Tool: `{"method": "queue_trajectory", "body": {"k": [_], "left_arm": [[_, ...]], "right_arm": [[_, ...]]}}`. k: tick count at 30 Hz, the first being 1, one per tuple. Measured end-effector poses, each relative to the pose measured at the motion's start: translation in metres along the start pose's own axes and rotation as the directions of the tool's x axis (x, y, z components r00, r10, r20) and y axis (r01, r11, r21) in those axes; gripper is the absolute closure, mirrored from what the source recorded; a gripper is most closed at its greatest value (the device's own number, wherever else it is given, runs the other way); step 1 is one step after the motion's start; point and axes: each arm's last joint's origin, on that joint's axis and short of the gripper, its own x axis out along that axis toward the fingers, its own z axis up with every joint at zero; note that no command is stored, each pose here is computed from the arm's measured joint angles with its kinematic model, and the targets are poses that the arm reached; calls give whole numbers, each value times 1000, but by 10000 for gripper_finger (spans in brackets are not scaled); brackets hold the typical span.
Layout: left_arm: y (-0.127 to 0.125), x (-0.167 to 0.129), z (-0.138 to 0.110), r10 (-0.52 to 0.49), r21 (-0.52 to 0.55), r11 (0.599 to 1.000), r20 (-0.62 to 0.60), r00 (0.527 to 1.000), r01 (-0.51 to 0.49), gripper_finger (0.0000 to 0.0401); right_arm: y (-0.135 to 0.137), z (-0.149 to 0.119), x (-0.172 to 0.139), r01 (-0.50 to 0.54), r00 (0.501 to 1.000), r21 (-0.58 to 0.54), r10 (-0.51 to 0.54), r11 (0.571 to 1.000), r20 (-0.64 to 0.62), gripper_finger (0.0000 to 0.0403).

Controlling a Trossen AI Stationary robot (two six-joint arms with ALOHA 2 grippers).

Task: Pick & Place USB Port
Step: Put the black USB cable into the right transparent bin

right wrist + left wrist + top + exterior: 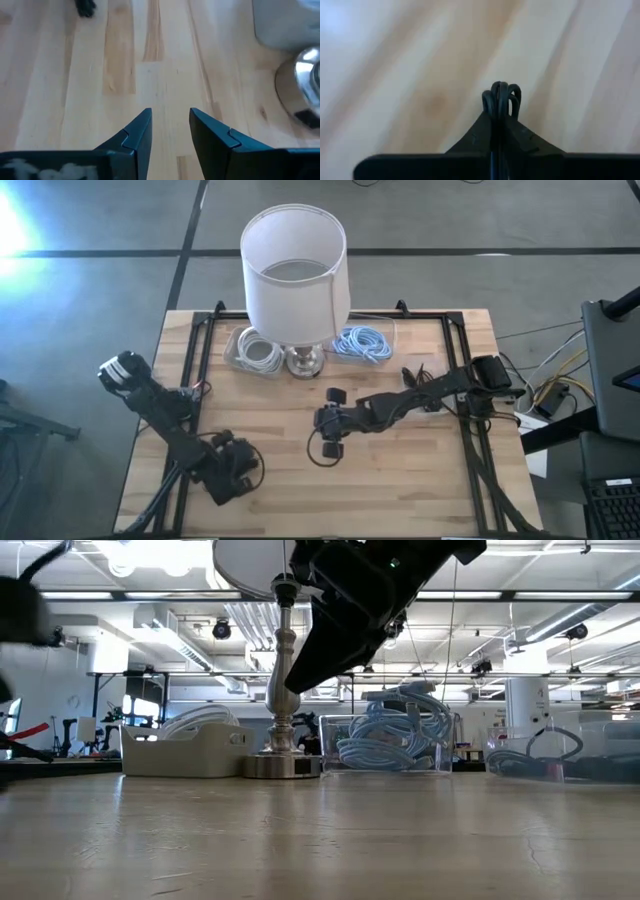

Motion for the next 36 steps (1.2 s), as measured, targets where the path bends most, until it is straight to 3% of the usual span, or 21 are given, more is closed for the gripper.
{"method": "queue_trajectory", "body": {"k": [6,11,14,16,25,30,36], "left_arm": [[-10,-24,28,-8,33,999,367,930,-5,353],[-14,-52,50,39,19,997,671,741,-70,375],[-12,-66,58,84,-6,992,769,634,-124,375],[-11,-74,63,101,-18,990,798,595,-143,375],[-16,-77,74,109,25,973,824,556,-227,371],[-18,-78,79,106,45,966,828,551,-254,371],[-19,-76,84,76,78,969,810,582,-234,369]], "right_arm": [[3,14,-1,-61,989,-78,71,995,133,273],[8,26,-4,-129,955,-155,165,979,246,271],[7,32,-6,-126,936,-157,170,980,308,273],[6,35,-7,-121,923,-161,171,979,344,275],[-4,52,1,-148,824,-49,150,988,546,268],[-9,46,24,-173,813,12,136,985,566,271],[-5,51,27,-299,721,-66,271,952,638,267]]}}
